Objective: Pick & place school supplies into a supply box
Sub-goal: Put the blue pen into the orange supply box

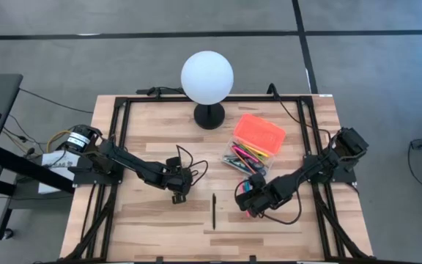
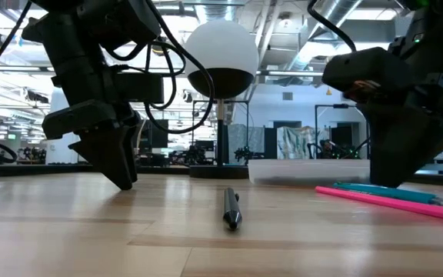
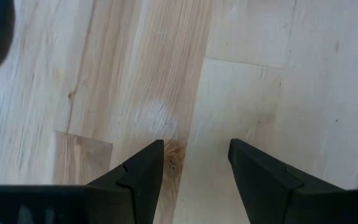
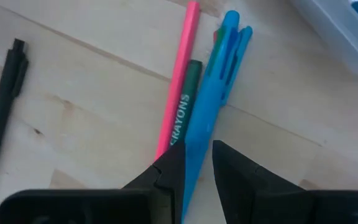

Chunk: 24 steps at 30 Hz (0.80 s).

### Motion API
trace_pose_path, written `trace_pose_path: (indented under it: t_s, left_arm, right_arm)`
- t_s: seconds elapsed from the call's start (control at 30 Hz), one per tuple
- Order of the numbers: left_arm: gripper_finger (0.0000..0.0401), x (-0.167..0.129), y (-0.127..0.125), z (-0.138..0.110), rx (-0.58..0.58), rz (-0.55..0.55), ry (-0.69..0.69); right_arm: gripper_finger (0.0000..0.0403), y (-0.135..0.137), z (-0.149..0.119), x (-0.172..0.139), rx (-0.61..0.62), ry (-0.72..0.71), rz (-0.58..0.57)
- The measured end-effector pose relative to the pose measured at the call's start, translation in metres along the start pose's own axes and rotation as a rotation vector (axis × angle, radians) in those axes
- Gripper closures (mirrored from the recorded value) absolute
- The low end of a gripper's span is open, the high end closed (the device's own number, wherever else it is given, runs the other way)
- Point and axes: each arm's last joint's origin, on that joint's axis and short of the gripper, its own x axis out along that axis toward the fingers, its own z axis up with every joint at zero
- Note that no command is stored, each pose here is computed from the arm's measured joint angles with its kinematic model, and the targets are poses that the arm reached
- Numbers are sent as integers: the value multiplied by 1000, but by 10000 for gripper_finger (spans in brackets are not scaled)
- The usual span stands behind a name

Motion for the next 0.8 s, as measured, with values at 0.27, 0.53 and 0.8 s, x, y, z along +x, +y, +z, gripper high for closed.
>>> trace_pose_path:
  t_s: [0.27,0.53,0.8]
  left_arm:
    - [218,0,0,0,0,-1,1]
    - [218,0,0,0,-3,-9,4]
    - [218,0,0,0,-7,-13,6]
  right_arm:
    - [330,3,2,0,11,3,23]
    - [330,2,-2,0,3,34,24]
    - [330,2,-10,-3,-22,44,29]
